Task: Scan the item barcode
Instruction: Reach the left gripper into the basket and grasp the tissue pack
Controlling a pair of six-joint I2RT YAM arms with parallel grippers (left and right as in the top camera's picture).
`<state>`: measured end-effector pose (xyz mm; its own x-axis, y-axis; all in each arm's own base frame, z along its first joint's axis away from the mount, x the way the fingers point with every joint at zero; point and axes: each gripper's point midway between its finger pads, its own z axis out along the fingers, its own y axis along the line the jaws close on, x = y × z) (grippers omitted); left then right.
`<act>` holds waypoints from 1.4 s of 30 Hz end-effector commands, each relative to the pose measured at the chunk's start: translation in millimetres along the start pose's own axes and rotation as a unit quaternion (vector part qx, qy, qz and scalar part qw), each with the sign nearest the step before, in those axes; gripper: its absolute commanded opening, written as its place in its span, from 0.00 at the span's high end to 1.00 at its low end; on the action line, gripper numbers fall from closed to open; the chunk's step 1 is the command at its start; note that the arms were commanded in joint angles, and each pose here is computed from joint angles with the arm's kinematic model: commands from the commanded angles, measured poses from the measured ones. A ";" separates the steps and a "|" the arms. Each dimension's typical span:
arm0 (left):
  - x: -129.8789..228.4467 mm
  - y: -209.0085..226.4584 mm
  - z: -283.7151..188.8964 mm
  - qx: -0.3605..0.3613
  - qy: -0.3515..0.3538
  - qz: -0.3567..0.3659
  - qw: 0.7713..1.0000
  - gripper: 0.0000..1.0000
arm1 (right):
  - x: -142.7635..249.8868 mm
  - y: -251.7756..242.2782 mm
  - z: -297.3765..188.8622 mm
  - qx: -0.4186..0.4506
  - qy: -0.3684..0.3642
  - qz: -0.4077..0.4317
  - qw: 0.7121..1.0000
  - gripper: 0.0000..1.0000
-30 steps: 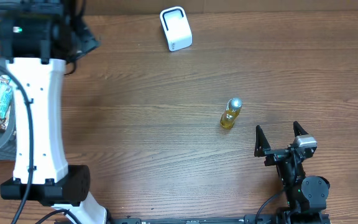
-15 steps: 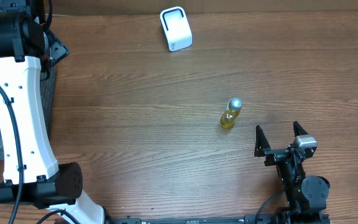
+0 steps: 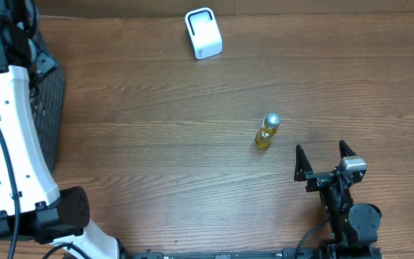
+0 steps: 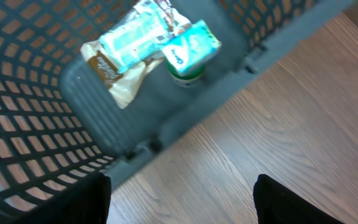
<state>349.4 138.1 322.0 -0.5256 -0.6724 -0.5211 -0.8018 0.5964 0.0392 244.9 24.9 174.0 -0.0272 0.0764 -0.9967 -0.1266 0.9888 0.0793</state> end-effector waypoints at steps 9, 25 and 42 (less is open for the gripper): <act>-26.3 55.7 13.4 -0.034 -0.004 -0.044 0.998 0.04 | 2.5 -1.9 0.2 0.004 0.000 0.002 1.000 0.00; -71.2 87.8 32.8 0.073 -0.014 -0.098 0.992 0.00 | 2.5 -1.9 0.2 0.004 0.000 0.002 1.000 0.00; -64.9 51.6 139.4 0.119 0.076 0.036 0.989 0.01 | 2.5 -1.9 0.2 0.004 0.000 0.002 1.000 0.00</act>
<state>365.0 279.6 266.9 -0.5092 -0.7397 -0.4399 -0.7794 0.6131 -0.1287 244.9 24.9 173.8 -0.0279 0.0760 -0.9967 -0.1266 0.9888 0.0790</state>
